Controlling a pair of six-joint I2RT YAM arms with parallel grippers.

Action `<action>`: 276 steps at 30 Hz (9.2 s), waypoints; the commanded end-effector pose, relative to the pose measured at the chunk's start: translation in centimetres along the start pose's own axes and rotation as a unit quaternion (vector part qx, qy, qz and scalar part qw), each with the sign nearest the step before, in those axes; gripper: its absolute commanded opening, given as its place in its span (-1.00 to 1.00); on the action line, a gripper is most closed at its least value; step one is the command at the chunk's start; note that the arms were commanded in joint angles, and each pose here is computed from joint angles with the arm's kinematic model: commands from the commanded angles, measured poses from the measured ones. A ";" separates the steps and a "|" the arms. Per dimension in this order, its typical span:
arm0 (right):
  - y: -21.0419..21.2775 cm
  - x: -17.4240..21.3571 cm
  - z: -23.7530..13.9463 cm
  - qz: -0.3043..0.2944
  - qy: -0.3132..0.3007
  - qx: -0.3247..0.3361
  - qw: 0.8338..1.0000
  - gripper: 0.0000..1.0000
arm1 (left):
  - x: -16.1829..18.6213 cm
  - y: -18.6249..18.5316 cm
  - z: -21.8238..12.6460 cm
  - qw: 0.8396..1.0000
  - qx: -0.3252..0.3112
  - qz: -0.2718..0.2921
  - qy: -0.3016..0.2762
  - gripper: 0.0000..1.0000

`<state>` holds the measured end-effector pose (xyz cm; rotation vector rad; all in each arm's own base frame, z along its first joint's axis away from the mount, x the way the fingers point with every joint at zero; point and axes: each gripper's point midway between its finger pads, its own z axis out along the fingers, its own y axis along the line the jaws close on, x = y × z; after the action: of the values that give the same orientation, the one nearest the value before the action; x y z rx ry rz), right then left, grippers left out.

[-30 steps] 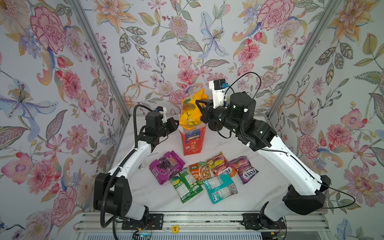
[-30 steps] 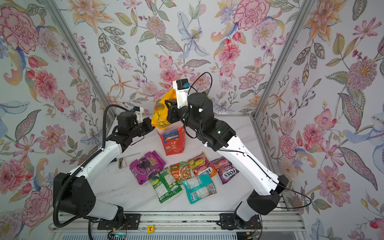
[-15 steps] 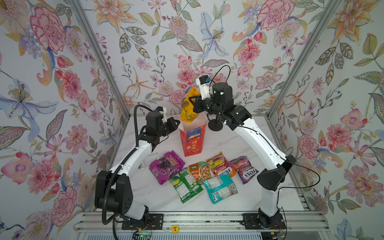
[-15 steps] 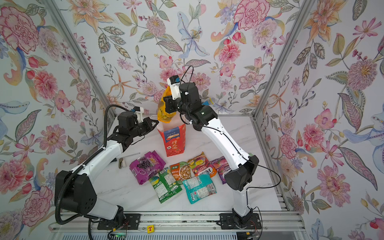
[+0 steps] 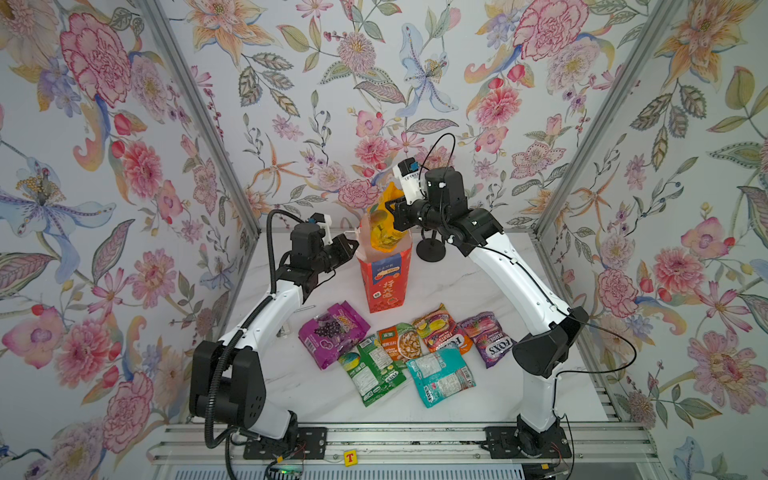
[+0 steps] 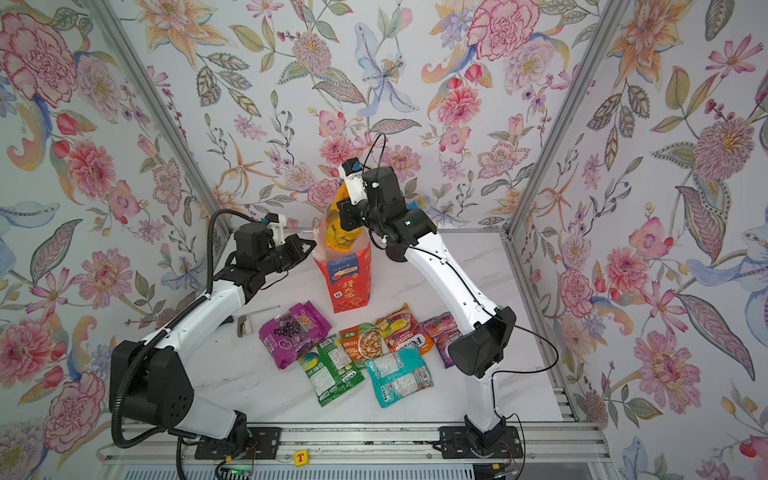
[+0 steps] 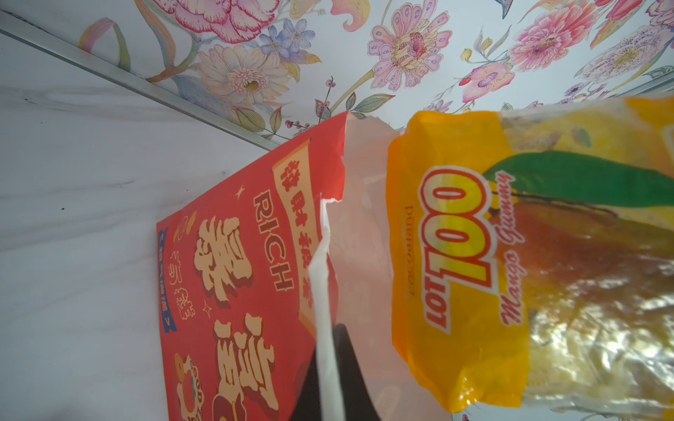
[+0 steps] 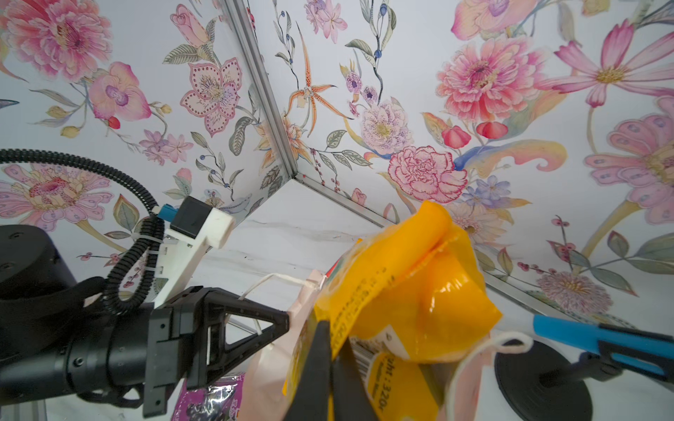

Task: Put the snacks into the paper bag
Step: 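Lower the yellow bag into the paper bag and open the right gripper, then move the right gripper down to the purple snack packet while the left holds the bag, then grasp the purple LOT100 packet with the right gripper and lift it, then carry the purple packet above the paper bag with the right gripper, then lower the purple packet into the paper bag and open the right gripper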

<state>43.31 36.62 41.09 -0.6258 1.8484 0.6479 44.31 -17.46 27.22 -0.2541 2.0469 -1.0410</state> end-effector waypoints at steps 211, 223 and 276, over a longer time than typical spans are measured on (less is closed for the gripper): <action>2.7 -11.2 -4.6 0.065 -0.212 -0.045 0.974 -1.00 | -0.2 -0.4 0.5 0.999 0.050 -0.016 -0.002 -1.00; 0.0 -8.9 -1.8 0.074 -0.183 -0.007 0.980 -1.00 | 0.1 0.0 0.9 0.999 0.049 -0.019 0.003 -1.00; -3.4 -2.3 0.7 0.076 -0.151 0.177 0.970 -1.00 | 0.0 0.0 1.4 0.998 0.061 -0.025 0.004 -1.00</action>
<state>46.02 35.04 40.50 -0.1929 1.7699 0.4347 45.90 -17.91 26.93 -0.2520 1.9702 -1.1671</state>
